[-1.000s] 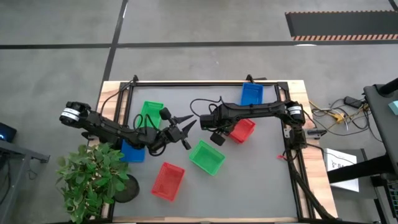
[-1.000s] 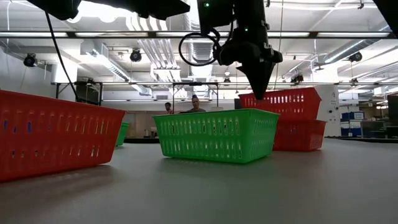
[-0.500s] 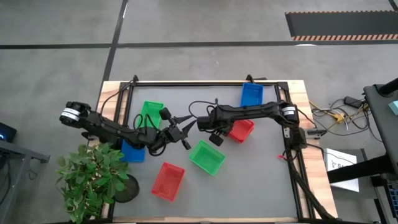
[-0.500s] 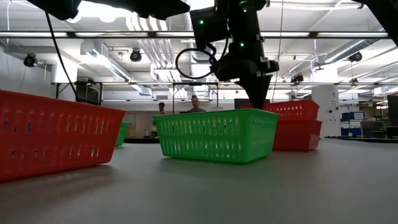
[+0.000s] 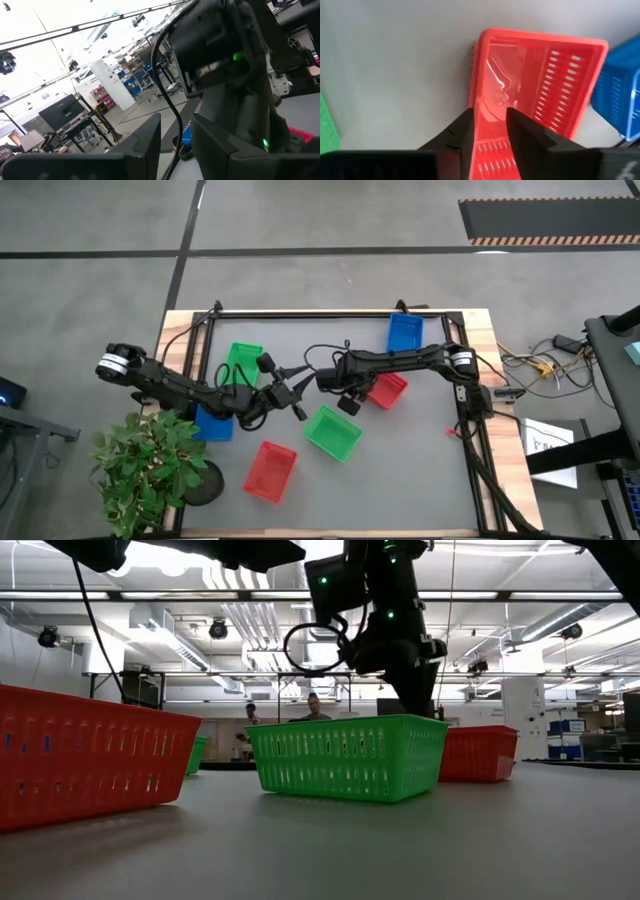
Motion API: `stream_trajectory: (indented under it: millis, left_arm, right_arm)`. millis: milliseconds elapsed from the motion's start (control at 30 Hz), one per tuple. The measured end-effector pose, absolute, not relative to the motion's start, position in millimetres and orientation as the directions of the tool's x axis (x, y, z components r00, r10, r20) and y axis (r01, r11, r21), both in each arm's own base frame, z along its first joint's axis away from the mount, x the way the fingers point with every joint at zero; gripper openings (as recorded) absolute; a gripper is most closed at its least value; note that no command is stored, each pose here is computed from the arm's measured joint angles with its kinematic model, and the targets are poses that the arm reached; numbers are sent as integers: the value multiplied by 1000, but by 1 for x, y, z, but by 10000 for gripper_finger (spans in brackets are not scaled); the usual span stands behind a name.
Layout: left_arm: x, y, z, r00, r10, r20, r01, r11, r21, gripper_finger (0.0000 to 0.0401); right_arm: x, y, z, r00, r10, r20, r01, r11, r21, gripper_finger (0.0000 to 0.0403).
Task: Stack baskets by color
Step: Stack the right green basket on the stacked green baskets
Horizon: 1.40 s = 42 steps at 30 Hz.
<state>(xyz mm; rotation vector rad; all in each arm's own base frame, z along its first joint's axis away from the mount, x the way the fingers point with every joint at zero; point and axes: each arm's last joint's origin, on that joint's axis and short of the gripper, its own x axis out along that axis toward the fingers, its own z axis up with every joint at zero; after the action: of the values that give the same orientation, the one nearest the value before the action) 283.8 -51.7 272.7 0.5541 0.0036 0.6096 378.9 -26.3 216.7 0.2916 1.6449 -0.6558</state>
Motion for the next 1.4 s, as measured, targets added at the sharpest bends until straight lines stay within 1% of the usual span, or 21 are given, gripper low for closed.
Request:
stream_trajectory:
  millis: [67, 167, 300, 367, 467, 600, 667, 833, 1000, 1100, 1233, 1300, 1400]
  left_arm:
    - [284, -52, 272, 825, 544, 152, -540, 679, 498, 90]
    - [284, -52, 272, 825, 544, 152, -539, 679, 498, 90]
    - [284, -52, 272, 825, 544, 151, -539, 679, 498, 90]
    - [284, -52, 272, 825, 544, 151, -539, 680, 497, 90]
    - [284, -52, 272, 827, 541, 152, -537, 683, 494, 90]
    - [284, -52, 271, 830, 540, 143, -531, 683, 501, 90]
    - [284, -52, 270, 833, 538, 132, -522, 682, 512, 90]
    - [285, -52, 268, 836, 536, 118, -517, 696, 499, 90]
    - [285, -52, 268, 843, 524, 120, -509, 707, 490, 90]
    - [285, -52, 267, 845, 523, 111, -515, 738, 436, 90]
    - [287, -53, 260, 852, 520, 69, -516, 809, 280, 90]
    - [288, -56, 255, 858, 512, 48, -510, 834, 212, 90]
    - [292, -61, 251, 870, 492, 33, -492, 863, 112, 90]
  right_arm:
    - [376, -26, 222, -188, -174, -967, 524, 814, -249, 122]
    - [371, -24, 234, -159, -178, -971, 503, 832, -235, 131]
    - [360, -8, 251, -64, -237, -969, 437, 867, -241, 129]
    - [354, 1, 256, 7, -260, -966, 408, 882, -235, 124]
    - [345, 14, 258, 156, -266, -951, 389, 902, -189, 114]
    - [329, 32, 255, 387, -263, -884, 311, 939, -143, 96]
    - [319, 40, 250, 479, -240, -844, 264, 957, -121, 86]
    - [291, 48, 237, 654, -188, -733, 173, 980, -97, 62]
    - [265, 48, 228, 772, -150, -618, 105, 989, -109, 42]
    - [250, 46, 225, 817, -138, -560, 86, 989, -117, 32]
    - [233, 43, 227, 848, -128, -513, 75, 990, -123, 21]
    - [226, 42, 229, 861, -131, -491, 62, 986, -153, 15]
    - [220, 42, 236, 902, -127, -413, 35, 974, -224, 10]
